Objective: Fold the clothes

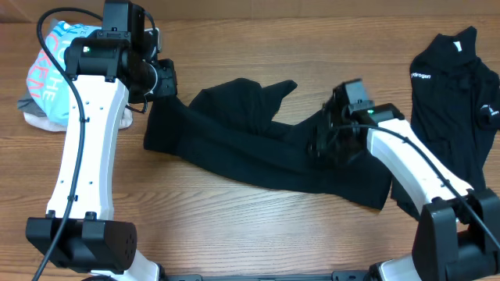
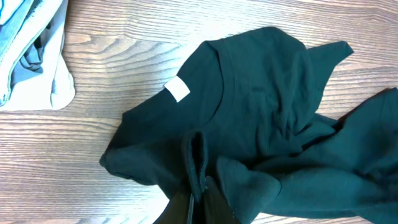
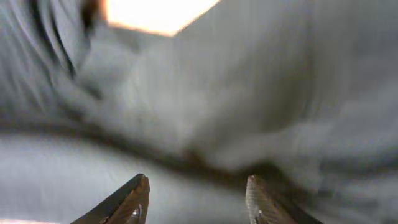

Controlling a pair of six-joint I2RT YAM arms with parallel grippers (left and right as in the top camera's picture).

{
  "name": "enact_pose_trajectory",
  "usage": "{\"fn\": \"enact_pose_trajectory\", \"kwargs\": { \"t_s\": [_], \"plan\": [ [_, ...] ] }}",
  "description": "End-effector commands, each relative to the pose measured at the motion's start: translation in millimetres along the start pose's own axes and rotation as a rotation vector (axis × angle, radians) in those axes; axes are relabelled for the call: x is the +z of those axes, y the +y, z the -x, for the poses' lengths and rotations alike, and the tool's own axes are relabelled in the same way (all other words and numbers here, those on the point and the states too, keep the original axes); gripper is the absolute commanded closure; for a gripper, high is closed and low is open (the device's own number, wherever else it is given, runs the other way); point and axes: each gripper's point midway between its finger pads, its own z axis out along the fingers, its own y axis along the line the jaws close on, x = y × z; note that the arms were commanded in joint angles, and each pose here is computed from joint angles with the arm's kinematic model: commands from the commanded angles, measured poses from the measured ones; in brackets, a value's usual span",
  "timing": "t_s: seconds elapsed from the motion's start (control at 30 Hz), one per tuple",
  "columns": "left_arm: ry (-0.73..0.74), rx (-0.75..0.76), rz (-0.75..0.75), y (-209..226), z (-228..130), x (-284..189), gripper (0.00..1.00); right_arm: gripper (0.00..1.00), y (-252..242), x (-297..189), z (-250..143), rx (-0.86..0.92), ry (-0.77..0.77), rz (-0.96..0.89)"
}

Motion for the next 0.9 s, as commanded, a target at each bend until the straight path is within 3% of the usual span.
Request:
{"fn": "enact_pose_trajectory", "kwargs": {
  "t_s": [0.0, 0.17, 0.37, 0.7, 0.87],
  "plan": [
    [-0.009, 0.017, 0.012, 1.1, 1.0, -0.9, 0.96, 0.46, -12.9, -2.3, 25.6, 0.001, -0.103, -0.085],
    [-0.009, 0.017, 0.011, 1.1, 1.0, -0.9, 0.96, 0.46, -38.7, 29.9, 34.6, 0.018, -0.098, -0.200],
    [-0.010, 0.017, 0.011, 1.1, 1.1, -0.9, 0.96, 0.44, -67.7, 27.7, 48.1, 0.077, -0.154, -0.306],
    [-0.009, 0.017, 0.011, 1.1, 1.0, -0.9, 0.96, 0.45, -70.0, 41.8, 39.3, 0.106, -0.101, -0.243],
    [-0.009, 0.017, 0.011, 1.1, 1.0, -0.9, 0.96, 0.67, -64.4, 51.0, 33.0, 0.110, -0.062, -0.200]
  ]
}}
